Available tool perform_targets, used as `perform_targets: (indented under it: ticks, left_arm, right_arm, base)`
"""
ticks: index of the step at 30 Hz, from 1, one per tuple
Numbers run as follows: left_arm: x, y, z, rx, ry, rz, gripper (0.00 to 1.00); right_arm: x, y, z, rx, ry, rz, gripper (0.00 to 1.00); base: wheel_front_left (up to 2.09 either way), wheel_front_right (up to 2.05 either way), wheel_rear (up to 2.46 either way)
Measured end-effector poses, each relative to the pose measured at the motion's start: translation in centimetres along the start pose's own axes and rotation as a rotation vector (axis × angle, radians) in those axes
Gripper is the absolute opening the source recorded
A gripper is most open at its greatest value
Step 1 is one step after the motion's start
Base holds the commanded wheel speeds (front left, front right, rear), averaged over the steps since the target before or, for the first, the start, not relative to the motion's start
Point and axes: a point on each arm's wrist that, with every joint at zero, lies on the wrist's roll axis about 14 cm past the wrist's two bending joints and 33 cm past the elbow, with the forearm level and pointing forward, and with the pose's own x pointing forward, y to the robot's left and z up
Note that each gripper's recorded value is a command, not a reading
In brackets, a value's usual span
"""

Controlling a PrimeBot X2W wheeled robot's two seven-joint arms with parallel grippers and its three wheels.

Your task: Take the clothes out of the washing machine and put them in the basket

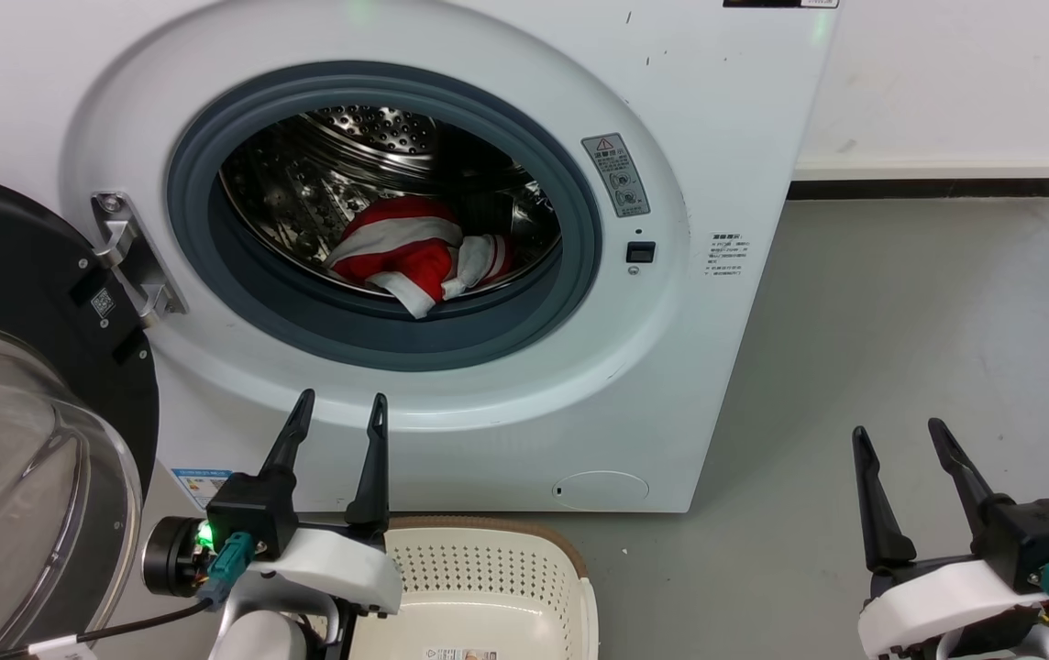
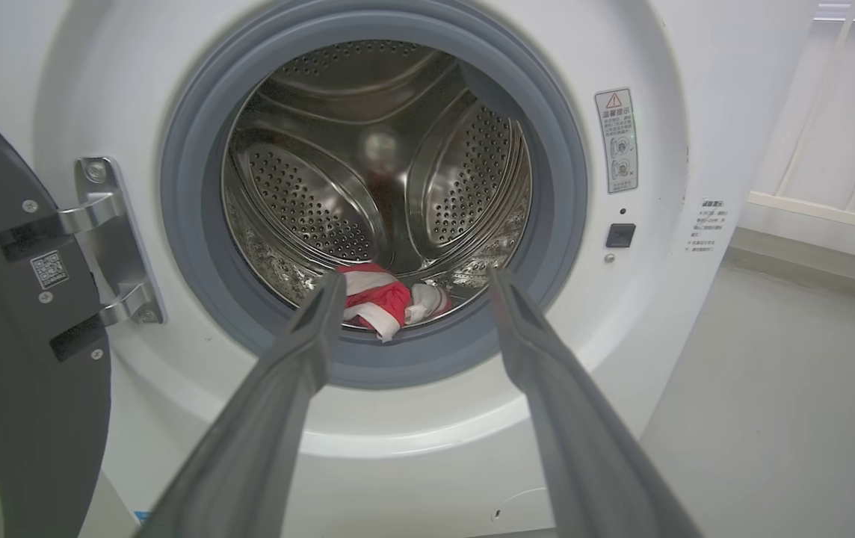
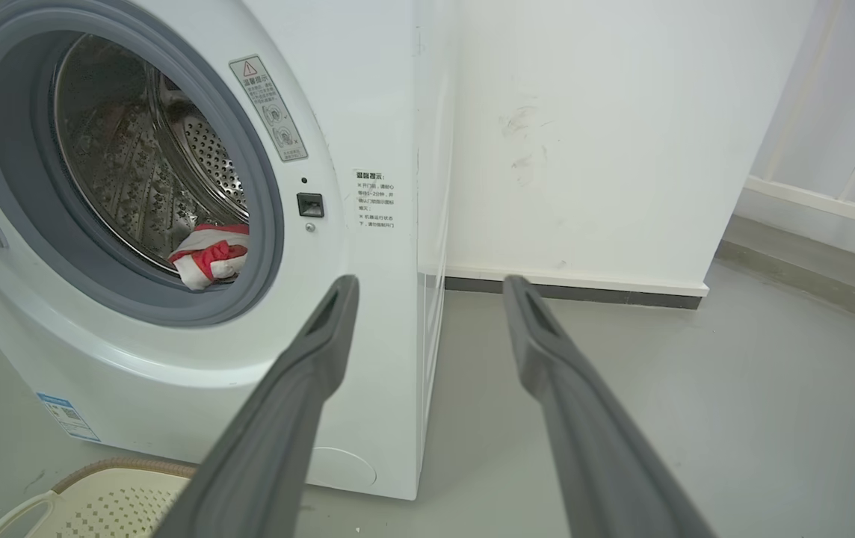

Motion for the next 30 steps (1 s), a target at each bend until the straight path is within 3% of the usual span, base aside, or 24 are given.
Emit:
perform_targets:
  ticks: [10,30]
  left_arm:
    - [0.28,-0.25,0.06,0.065,-0.008,-0.015,1.0]
    - [0.72,0.42,-0.55,0.064,0.009,0.007,1.0]
  right_arm:
    - [-0.03,0.21,-0.05,-0.061,0.0,0.011,1.0]
    - [0.14,0.3,-0.76,-0.055,0.02,0.015,1.0]
  base:
    - [0.0,0.0,0.0]
    - [0.0,0.0,0.0]
